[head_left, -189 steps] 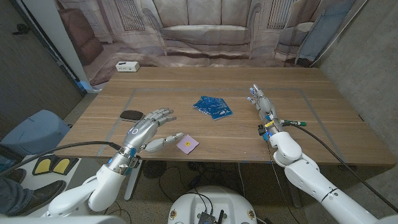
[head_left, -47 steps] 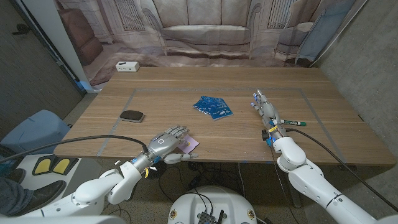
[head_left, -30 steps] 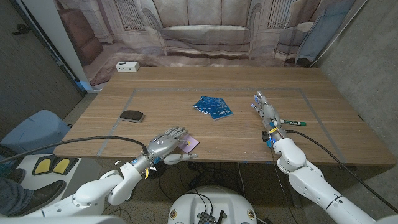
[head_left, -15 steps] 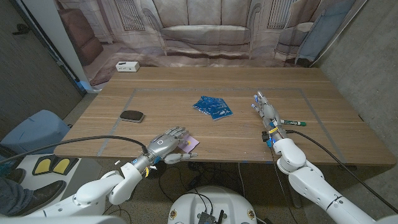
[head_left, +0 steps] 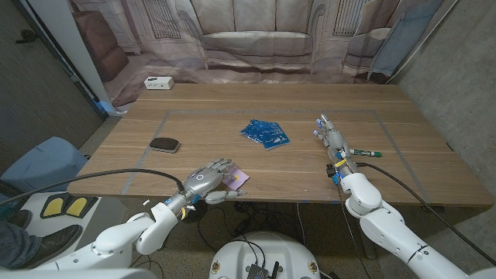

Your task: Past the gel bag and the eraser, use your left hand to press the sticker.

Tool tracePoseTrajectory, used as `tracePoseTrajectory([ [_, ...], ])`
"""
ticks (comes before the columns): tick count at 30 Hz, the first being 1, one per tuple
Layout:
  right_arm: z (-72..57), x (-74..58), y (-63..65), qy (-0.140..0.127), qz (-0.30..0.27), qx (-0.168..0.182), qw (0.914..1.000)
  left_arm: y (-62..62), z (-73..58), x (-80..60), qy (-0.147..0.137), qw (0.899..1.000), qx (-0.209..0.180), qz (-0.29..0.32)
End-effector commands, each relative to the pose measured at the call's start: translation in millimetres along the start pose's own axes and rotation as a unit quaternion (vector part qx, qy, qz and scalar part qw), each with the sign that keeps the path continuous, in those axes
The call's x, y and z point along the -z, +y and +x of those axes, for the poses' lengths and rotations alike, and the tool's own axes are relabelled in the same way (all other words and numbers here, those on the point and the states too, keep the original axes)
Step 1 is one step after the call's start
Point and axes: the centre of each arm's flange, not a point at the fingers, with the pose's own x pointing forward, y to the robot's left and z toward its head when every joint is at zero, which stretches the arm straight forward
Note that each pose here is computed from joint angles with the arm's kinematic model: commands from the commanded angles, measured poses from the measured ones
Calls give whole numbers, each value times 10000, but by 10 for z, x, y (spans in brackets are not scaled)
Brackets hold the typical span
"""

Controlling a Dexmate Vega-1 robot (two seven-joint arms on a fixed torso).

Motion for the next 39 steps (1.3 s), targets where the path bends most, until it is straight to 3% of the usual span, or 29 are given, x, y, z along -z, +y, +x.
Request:
tracePoseTrajectory([
  [1,13,-2,18,7,11,-20,10000,-52,-43,25,67,9999,72,-27],
  [22,-16,1,-5,2,21,20,10000,60,-28,88,130,9993,-346,60],
  [39,-40,16,-13,21,54,66,10000,226,-22,150,171,9972,-704,200],
])
